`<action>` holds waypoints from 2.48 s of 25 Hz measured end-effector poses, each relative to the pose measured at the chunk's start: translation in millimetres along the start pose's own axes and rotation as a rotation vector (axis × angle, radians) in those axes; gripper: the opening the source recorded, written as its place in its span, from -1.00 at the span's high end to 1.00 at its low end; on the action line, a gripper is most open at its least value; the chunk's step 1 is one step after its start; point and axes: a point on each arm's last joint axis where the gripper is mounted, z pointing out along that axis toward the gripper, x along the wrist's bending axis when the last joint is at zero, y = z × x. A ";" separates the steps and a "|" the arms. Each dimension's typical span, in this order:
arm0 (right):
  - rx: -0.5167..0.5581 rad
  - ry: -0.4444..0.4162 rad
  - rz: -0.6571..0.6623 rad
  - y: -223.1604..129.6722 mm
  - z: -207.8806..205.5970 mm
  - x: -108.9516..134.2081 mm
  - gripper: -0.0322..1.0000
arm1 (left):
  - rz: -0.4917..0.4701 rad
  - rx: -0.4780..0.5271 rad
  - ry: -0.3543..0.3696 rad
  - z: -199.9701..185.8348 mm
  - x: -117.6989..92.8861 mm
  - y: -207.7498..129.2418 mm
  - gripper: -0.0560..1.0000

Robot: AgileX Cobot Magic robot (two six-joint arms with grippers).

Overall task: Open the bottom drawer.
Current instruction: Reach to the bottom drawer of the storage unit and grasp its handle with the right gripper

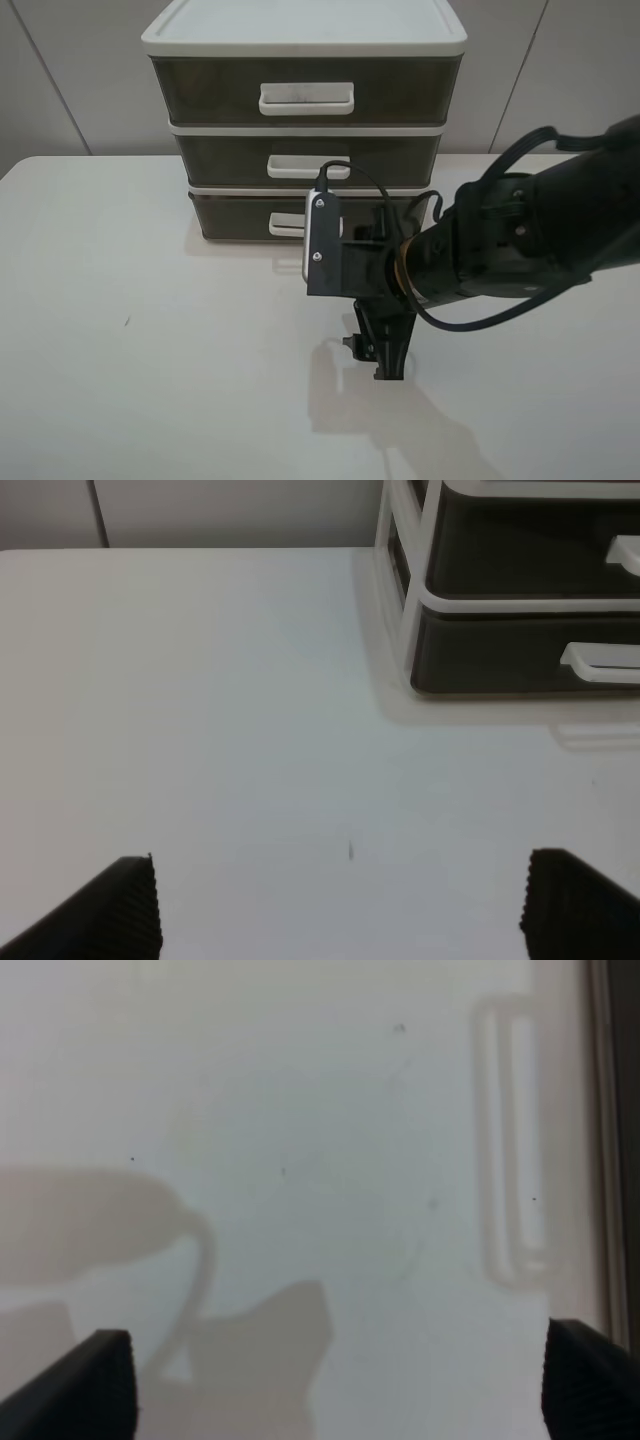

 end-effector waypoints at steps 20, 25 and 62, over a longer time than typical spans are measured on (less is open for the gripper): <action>-0.145 -0.069 -0.184 20.6 15.8 -30.3 -0.61 | 0.000 0.000 0.000 0.0 0.0 0.0 -0.52; -0.177 -0.087 -0.142 17.9 27.6 -32.6 -0.61 | 0.000 0.000 0.000 0.0 0.0 0.0 -0.52; -0.209 -0.364 -0.132 -2.1 70.4 -25.5 -0.61 | 0.000 0.000 0.000 0.0 0.0 0.0 -0.52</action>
